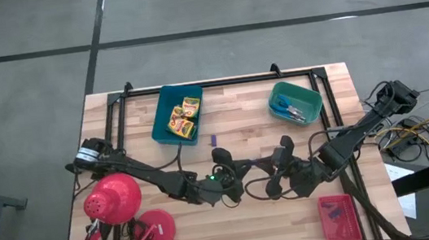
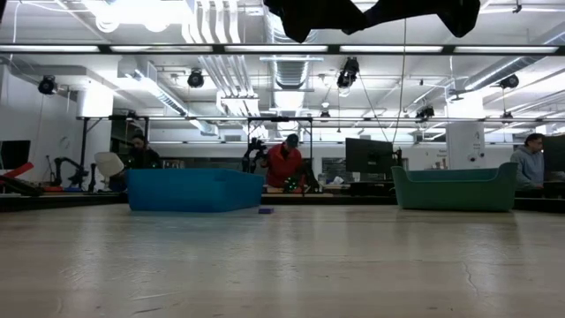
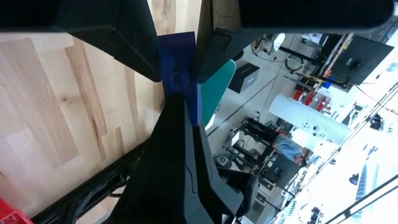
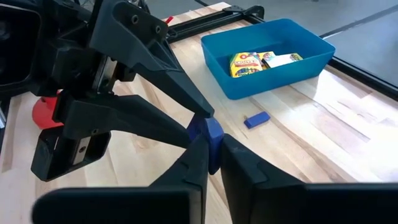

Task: Pick & Place School Supplies
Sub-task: Put the purple eraser into the red bin

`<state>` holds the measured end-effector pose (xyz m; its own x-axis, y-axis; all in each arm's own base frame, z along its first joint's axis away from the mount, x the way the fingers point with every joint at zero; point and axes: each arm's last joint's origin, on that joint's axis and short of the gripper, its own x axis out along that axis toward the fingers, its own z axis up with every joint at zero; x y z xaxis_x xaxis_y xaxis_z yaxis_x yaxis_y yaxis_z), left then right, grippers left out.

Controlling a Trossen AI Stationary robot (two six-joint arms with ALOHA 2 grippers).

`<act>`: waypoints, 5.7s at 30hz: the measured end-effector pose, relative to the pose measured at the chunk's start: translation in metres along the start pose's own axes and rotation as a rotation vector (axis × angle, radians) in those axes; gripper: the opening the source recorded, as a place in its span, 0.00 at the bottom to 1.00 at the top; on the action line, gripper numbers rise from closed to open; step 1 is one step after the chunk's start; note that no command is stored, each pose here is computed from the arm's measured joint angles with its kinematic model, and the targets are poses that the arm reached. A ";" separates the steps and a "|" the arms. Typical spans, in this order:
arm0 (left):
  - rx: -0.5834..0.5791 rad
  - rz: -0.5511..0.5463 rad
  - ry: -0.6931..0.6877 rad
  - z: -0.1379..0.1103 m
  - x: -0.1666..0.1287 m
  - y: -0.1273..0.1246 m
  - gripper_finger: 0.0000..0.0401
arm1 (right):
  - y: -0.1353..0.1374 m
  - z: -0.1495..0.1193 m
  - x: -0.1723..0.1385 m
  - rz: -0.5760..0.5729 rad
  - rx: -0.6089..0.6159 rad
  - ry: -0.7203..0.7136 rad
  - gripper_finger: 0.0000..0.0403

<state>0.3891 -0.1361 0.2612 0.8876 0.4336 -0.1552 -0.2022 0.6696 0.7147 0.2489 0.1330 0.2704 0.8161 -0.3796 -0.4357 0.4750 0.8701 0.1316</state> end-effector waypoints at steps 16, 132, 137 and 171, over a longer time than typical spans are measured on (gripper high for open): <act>0.007 -0.003 0.004 -0.001 0.000 0.000 0.25 | 0.000 0.000 0.000 -0.002 -0.010 0.000 0.04; -0.152 -0.259 0.119 -0.019 -0.050 0.004 0.44 | -0.011 -0.030 -0.069 0.210 0.386 1.359 0.04; -0.164 -0.412 0.042 -0.018 -0.046 0.003 0.44 | -0.009 -0.038 -0.078 0.132 0.413 1.394 0.04; -0.118 -0.372 -0.002 -0.015 -0.045 0.023 0.44 | 0.008 -0.141 -0.065 -0.405 0.212 1.452 0.22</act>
<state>0.3381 -0.1311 0.2742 0.9101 0.1474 -0.3874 0.0873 0.8454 0.5270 0.1534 0.2091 0.1741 -0.3372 0.1639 -0.9271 0.7203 0.6790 -0.1420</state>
